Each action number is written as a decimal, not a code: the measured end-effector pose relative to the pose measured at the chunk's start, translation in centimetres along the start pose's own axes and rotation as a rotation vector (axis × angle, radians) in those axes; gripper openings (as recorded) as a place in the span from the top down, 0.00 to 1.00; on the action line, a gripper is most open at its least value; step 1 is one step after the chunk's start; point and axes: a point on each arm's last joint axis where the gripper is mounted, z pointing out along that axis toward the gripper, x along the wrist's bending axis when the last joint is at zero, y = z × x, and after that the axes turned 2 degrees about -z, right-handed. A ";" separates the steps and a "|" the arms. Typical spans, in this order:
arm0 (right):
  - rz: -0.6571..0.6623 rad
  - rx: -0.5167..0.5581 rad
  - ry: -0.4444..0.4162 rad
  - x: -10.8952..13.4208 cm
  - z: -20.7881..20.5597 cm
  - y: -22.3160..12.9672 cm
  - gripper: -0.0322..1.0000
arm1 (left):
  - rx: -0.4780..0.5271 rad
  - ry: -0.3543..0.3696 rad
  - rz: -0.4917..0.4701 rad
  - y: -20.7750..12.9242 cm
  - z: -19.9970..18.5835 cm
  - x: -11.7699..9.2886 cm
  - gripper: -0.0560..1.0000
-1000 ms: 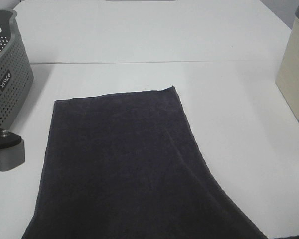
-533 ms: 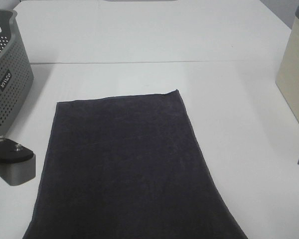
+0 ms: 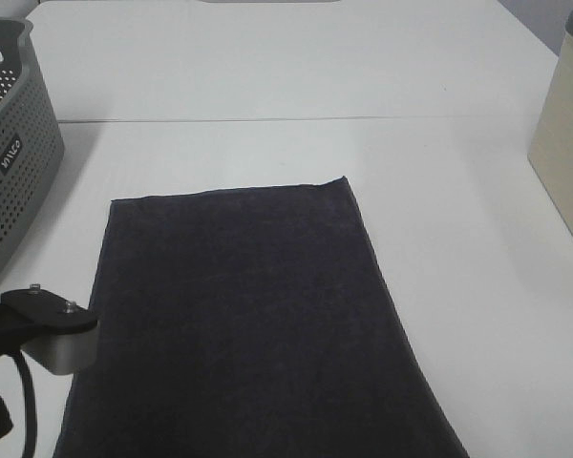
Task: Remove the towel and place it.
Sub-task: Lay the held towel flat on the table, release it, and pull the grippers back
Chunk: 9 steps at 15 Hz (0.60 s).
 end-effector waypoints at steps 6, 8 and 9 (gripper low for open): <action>-0.041 0.140 -0.054 -0.4 0.6 2.4 0.96 | 0.064 0.000 -0.035 1.3 1.3 0.3 0.95; -0.068 0.165 -0.078 -0.1 0.2 4.0 0.96 | 0.080 0.016 -0.031 1.8 1.4 0.4 0.95; -0.079 0.181 -0.091 -0.1 0.2 5.0 0.96 | 0.096 0.020 -0.035 2.1 1.6 0.5 0.95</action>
